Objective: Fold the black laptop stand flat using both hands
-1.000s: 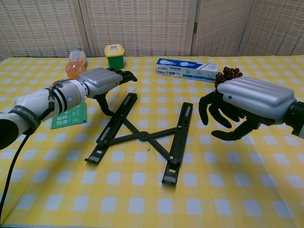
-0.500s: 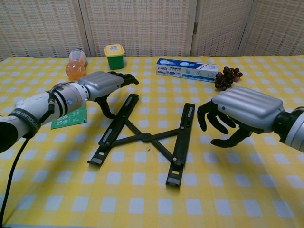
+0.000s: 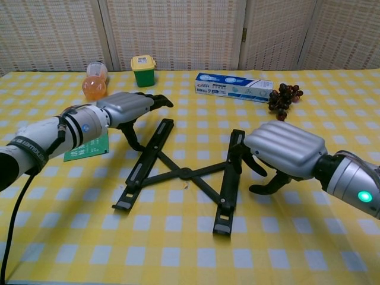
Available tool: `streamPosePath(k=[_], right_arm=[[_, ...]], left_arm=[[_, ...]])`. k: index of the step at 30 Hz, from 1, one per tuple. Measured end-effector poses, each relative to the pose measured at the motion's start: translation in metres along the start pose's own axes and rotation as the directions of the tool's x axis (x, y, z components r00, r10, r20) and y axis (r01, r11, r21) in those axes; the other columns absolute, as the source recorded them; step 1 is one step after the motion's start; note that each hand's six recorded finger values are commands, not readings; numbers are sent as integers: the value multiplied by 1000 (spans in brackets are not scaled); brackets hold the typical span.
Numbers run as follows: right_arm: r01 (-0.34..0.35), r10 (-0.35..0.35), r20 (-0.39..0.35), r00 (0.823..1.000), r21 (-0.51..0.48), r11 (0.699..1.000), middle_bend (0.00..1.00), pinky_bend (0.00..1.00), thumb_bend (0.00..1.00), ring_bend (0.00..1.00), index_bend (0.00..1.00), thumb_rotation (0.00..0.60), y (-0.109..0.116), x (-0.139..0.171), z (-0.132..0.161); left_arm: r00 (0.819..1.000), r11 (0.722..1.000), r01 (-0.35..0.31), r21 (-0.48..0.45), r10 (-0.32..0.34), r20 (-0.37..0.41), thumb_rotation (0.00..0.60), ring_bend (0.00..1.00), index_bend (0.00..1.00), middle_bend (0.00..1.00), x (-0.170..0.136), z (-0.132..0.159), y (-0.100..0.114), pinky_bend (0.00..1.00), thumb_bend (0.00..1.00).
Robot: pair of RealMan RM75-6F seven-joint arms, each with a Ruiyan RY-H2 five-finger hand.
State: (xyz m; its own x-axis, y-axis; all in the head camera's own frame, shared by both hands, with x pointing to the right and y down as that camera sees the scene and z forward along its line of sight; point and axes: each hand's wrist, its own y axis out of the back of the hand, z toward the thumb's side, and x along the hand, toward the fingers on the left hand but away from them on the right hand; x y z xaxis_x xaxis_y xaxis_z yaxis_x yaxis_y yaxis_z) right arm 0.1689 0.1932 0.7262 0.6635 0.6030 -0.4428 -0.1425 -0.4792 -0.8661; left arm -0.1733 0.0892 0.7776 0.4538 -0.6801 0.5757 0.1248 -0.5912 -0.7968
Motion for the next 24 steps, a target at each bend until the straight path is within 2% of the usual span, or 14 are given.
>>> streamPosePath(k=[12,24], right_arm=[[18,-16,-29,999,51,999,761,702,268,735,537,600,-10,-14,10],[89,-81,-80,993,91,992,761,702,268,734,536,600,-9,-27,25]], left_arm=[[1000,1000,9,-28,-9,0,600,0,37,7,-4,0,-2,0,192],[999,997,41,-68,-38,38,600,0,43,6,-10,10,-6,0,192]])
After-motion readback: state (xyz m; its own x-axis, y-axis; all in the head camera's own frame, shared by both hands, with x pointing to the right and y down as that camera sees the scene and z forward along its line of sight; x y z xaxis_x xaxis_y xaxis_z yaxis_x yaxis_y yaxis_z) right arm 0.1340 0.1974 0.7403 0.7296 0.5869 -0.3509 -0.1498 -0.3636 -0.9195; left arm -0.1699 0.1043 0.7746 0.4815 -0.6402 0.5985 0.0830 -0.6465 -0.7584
